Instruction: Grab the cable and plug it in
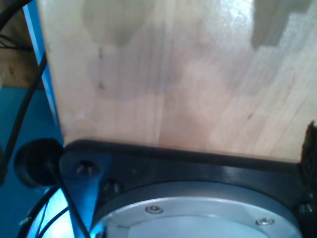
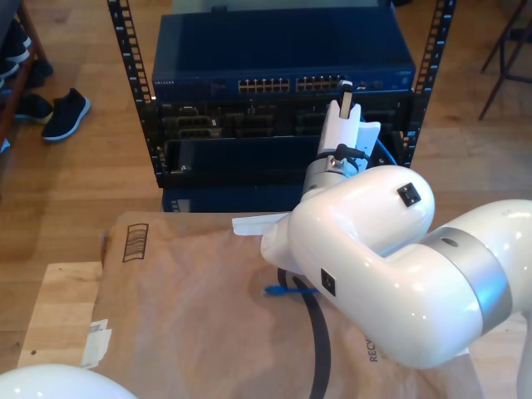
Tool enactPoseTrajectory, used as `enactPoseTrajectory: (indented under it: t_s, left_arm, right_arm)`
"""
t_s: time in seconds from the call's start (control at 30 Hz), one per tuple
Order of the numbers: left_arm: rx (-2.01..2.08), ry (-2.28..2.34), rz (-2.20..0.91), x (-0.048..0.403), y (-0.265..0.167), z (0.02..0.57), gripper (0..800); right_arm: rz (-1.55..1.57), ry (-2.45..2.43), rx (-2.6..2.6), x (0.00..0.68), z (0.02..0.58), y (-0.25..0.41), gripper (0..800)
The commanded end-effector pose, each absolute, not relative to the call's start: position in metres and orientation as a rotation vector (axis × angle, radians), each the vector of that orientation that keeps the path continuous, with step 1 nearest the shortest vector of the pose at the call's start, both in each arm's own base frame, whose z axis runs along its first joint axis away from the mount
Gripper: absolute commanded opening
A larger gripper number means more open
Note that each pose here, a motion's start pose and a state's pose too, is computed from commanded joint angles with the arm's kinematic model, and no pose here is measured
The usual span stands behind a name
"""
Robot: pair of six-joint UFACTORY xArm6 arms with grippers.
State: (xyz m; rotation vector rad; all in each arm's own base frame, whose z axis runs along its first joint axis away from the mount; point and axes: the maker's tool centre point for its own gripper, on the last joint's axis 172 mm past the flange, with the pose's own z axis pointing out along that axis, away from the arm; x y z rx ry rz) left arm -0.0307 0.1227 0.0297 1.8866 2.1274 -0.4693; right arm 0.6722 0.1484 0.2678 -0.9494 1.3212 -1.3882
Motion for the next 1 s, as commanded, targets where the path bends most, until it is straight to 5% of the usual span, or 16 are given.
enactPoseTrajectory:
  t_s: [1.0]
  left_arm:
    - [1.888,2.128,-0.468,-0.0308,0.1231,0.0297,800]
  right_arm:
    - [-1.391,1.315,-0.938,0.6730,0.2689,0.1500,0]
